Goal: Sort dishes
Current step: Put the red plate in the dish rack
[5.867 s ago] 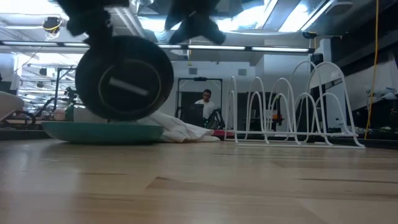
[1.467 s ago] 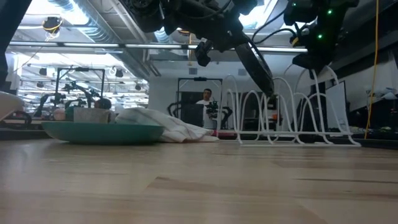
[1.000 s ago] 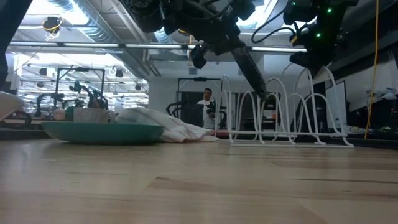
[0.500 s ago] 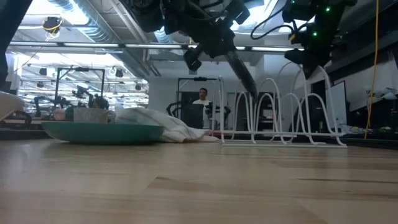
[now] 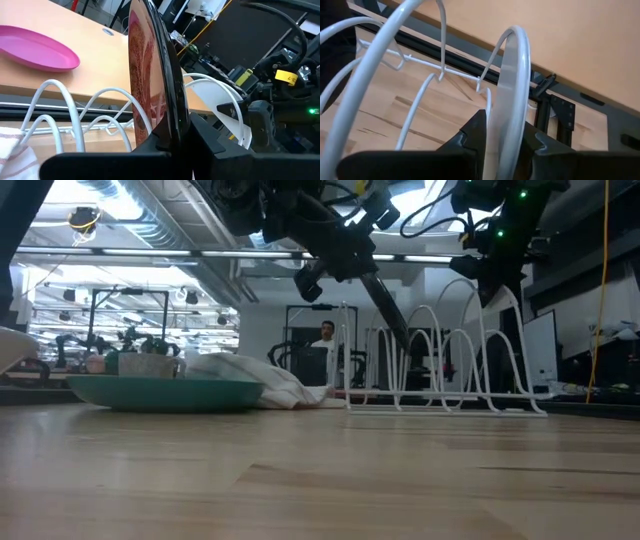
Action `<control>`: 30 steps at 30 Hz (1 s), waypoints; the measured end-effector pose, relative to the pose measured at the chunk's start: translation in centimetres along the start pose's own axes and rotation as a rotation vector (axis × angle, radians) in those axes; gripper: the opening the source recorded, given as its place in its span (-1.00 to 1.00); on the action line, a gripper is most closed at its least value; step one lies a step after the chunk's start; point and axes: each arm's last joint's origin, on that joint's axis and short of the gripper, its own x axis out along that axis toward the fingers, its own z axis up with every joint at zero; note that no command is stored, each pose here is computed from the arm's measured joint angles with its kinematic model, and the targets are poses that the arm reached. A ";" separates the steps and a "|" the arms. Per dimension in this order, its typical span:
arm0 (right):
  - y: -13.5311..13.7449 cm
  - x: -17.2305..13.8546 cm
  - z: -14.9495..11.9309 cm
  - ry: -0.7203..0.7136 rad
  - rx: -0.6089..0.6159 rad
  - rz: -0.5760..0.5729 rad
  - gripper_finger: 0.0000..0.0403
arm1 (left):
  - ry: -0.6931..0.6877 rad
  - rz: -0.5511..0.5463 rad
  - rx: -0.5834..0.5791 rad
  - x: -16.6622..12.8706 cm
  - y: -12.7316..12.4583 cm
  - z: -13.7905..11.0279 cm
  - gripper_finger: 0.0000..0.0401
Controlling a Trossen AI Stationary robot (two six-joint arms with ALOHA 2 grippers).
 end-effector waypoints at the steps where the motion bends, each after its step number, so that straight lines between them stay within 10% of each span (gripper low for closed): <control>1: 0.0 0.0 0.0 0.000 0.000 0.000 -0.70 | 0.002 -0.002 -0.001 0.1 0.1 0.0 -0.92; 19: 0.2 0.0 0.3 -0.022 0.055 0.023 -0.70 | 0.022 0.066 0.318 3.6 -4.2 0.6 -0.92; 30: 0.1 0.0 0.2 -0.020 0.050 0.018 -0.70 | 0.077 0.141 0.251 3.6 -3.6 -3.4 -0.92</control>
